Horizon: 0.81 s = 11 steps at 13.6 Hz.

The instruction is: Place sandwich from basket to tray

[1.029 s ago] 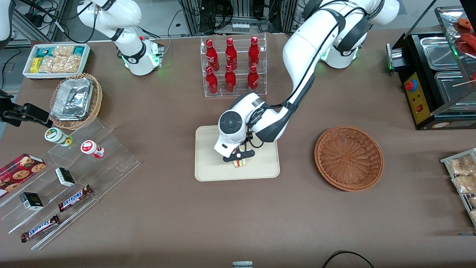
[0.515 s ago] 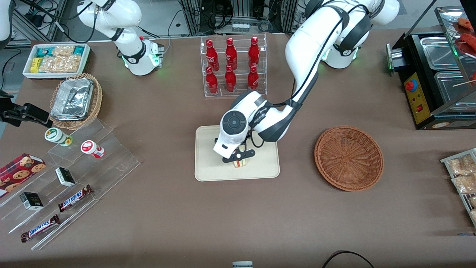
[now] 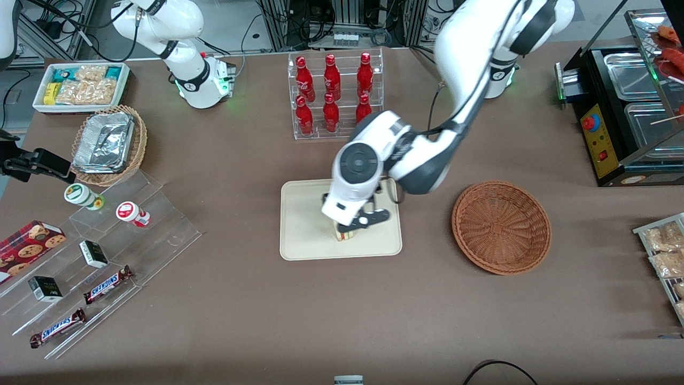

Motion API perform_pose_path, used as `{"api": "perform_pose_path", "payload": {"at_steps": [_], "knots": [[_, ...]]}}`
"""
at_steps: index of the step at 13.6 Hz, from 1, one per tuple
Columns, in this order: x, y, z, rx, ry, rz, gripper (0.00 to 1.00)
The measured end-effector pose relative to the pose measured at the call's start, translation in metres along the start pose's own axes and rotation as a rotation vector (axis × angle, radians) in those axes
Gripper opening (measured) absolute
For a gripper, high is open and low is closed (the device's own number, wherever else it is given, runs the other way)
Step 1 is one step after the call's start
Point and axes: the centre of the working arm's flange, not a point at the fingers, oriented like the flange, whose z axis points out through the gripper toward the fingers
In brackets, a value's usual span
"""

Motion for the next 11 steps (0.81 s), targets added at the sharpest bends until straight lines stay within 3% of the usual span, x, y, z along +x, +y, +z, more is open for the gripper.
{"api": "perform_pose_path", "payload": {"at_steps": [3, 5, 7, 11], "knots": [[0.026, -0.05, -0.046, 0.028, -0.001, -0.023, 1.0], [0.037, -0.075, -0.054, 0.069, 0.033, -0.029, 1.0], [0.043, -0.104, -0.062, 0.097, 0.042, 0.015, 1.0], [0.069, -0.185, -0.083, 0.106, 0.028, 0.088, 1.0]]}}
